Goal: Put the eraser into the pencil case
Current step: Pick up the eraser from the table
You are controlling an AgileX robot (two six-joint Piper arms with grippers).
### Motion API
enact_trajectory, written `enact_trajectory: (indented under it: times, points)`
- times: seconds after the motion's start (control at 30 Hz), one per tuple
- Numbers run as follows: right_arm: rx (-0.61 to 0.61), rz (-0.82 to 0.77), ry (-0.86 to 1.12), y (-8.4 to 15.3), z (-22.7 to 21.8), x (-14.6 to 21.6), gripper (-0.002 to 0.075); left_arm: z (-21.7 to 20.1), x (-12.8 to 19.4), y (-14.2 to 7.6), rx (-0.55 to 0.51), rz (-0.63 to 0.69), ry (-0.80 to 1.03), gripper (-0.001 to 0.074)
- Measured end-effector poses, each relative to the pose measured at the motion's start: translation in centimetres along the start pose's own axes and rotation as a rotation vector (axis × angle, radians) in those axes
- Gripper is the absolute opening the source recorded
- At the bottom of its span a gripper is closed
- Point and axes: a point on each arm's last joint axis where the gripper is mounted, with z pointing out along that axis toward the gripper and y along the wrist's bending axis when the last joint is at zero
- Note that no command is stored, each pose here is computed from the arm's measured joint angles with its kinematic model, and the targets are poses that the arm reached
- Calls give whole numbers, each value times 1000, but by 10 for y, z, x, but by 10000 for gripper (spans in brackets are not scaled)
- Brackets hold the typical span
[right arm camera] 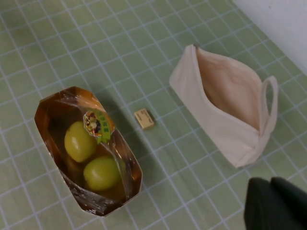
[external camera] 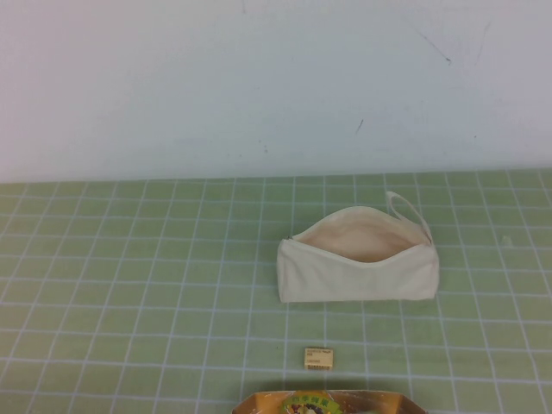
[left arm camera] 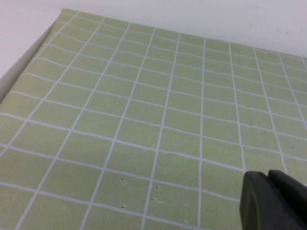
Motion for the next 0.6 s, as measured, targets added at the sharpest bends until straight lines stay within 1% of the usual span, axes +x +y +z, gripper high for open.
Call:
enact_trajectory:
  times: [0.13, 0.27, 0.4, 0.5, 0.6]
  points:
    - [-84, -22, 92, -17, 35, -29, -1, 0, 0, 0, 0, 0, 0, -1]
    - [-120, -87, 220, -19, 86, -57, -1, 0, 0, 0, 0, 0, 0, -1]
    - [-88, -148, 344, -7, 138, -83, -1, 0, 0, 0, 1, -2, 2, -1]
    - [-93, -121, 388, 1, 170, -92, -1, 0, 0, 0, 1, -3, 2, -1]
    - [-147, -64, 415, 5, 198, -92, -1, 0, 0, 0, 2, -5, 2, -1]
